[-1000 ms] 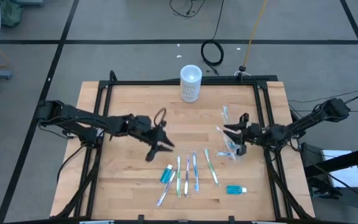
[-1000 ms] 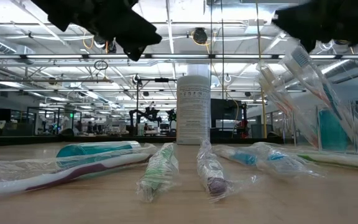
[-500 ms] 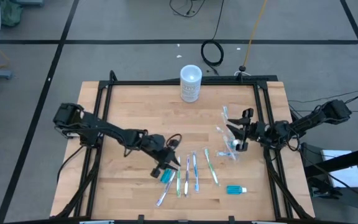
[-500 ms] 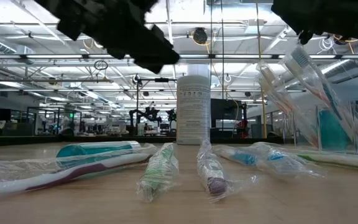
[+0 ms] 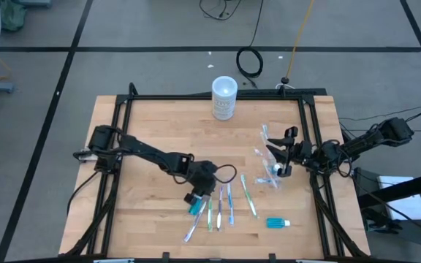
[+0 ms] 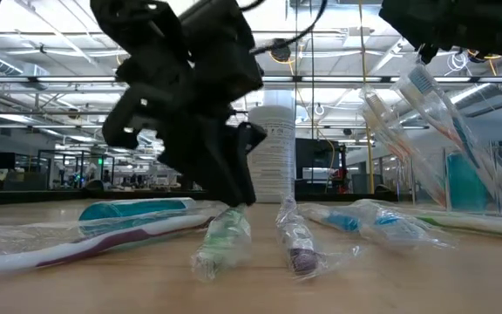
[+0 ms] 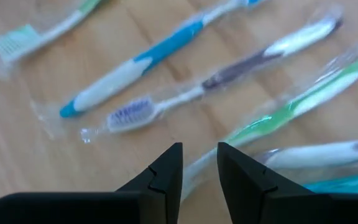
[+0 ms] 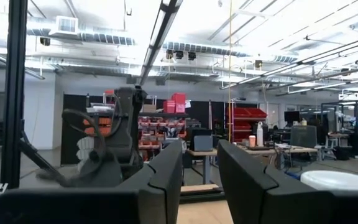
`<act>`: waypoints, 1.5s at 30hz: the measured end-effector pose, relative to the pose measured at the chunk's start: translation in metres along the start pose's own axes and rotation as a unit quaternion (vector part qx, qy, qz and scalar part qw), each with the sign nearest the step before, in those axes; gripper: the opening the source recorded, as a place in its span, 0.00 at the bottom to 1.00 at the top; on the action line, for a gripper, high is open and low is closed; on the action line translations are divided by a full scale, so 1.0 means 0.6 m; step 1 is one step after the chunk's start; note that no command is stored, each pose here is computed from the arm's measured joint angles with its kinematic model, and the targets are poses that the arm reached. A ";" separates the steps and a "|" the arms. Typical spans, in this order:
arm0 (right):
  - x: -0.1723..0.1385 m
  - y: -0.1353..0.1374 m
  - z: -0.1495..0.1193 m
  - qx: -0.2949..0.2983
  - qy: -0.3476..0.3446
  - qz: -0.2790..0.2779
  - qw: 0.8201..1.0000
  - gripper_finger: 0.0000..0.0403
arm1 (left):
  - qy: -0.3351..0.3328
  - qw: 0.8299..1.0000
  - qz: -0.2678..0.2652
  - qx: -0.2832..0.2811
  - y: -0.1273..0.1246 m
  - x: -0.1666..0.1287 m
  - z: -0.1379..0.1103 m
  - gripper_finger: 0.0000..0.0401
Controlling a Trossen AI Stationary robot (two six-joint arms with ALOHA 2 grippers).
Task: Pick & Place toothbrushing station
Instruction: Put the left green toothbrush into the transparent organizer
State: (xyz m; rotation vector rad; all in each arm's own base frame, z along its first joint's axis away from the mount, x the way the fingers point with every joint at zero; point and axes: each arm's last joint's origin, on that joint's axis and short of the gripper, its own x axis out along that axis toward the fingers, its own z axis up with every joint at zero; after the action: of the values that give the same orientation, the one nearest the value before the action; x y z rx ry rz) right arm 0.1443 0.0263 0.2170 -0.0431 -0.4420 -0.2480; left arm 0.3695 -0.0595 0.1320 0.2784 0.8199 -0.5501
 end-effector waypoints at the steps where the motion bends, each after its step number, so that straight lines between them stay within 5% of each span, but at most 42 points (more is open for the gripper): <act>1: 0.000 0.000 0.000 -0.002 0.000 0.000 1.000 0.23 | 0.005 1.000 0.000 0.005 0.002 0.003 -0.004 0.26; 21: 0.000 0.000 -0.001 -0.010 0.003 0.001 1.000 0.23 | 0.056 0.997 0.013 0.054 0.006 0.010 -0.023 0.33; 30: 0.000 0.000 -0.001 -0.009 0.002 0.001 1.000 0.23 | 0.090 0.990 -0.010 0.106 0.002 0.006 -0.033 0.11; 35: 0.000 0.000 -0.001 -0.009 0.002 0.001 1.000 0.23 | 0.103 0.986 0.022 0.131 0.005 -0.008 -0.029 0.03; 38: 0.000 0.000 -0.001 -0.009 0.002 0.001 1.000 0.23 | 0.143 0.970 0.072 0.182 0.006 -0.027 -0.024 0.07; 42: 0.000 0.000 -0.001 -0.009 0.002 0.001 1.000 0.23 | 0.202 0.924 0.131 0.298 -0.003 -0.072 -0.005 0.05; 45: 0.000 0.000 -0.001 0.008 0.002 0.001 1.000 0.23 | 0.210 0.905 0.177 0.324 -0.013 -0.105 0.015 0.02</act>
State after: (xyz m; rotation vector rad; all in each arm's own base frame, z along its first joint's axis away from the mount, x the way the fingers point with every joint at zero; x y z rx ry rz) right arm 0.1444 0.0263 0.2166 -0.0280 -0.4397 -0.2420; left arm 0.3361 -0.0475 0.1851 1.1709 0.9514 -0.4061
